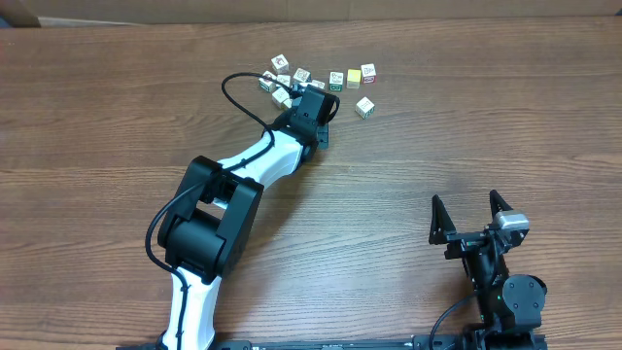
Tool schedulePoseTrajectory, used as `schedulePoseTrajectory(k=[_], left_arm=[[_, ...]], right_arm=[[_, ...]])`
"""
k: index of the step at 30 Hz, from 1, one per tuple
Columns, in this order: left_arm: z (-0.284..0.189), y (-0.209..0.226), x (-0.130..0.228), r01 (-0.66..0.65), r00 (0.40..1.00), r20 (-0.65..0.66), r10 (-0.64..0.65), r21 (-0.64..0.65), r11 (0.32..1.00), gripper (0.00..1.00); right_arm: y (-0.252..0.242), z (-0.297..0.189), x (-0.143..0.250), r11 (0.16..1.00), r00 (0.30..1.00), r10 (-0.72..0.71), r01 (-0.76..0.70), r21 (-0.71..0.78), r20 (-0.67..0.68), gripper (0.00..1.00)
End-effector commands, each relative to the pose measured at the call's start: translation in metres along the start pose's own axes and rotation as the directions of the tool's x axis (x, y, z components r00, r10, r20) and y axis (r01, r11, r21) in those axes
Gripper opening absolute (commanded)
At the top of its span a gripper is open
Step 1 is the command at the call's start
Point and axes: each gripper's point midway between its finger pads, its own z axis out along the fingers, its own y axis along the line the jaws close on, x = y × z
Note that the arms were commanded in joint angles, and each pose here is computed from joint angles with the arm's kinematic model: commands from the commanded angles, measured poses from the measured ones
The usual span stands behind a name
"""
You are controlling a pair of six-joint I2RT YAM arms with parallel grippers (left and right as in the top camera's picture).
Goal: Form a horizontal line
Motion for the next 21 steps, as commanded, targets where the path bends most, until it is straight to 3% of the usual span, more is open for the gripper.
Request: schedulePoseTrajectory(k=[1, 9, 18, 21], left_arm=[[-0.013, 0.002, -0.025, 0.002, 0.998, 0.064, -0.002, 0.004, 1.0, 0.53], [-0.014, 0.0, -0.034, 0.014, 0.995, 0.097, -0.015, 0.016, 1.0, 0.53], [-0.013, 0.004, -0.039, 0.026, 0.994, 0.11, -0.027, 0.015, 1.0, 0.45], [-0.013, 0.004, -0.039, 0.026, 0.994, 0.11, -0.027, 0.015, 1.0, 0.38]], right_arm=[[-0.003, 0.0, 0.002, 1.0, 1.0, -0.007, 0.007, 0.014, 0.003, 1.0], [-0.003, 0.0, 0.002, 1.0, 1.0, -0.007, 0.007, 0.014, 0.003, 1.0], [-0.003, 0.0, 0.002, 1.0, 1.0, -0.007, 0.007, 0.014, 0.003, 1.0], [-0.003, 0.0, 0.002, 1.0, 1.0, -0.007, 0.007, 0.014, 0.003, 1.0]])
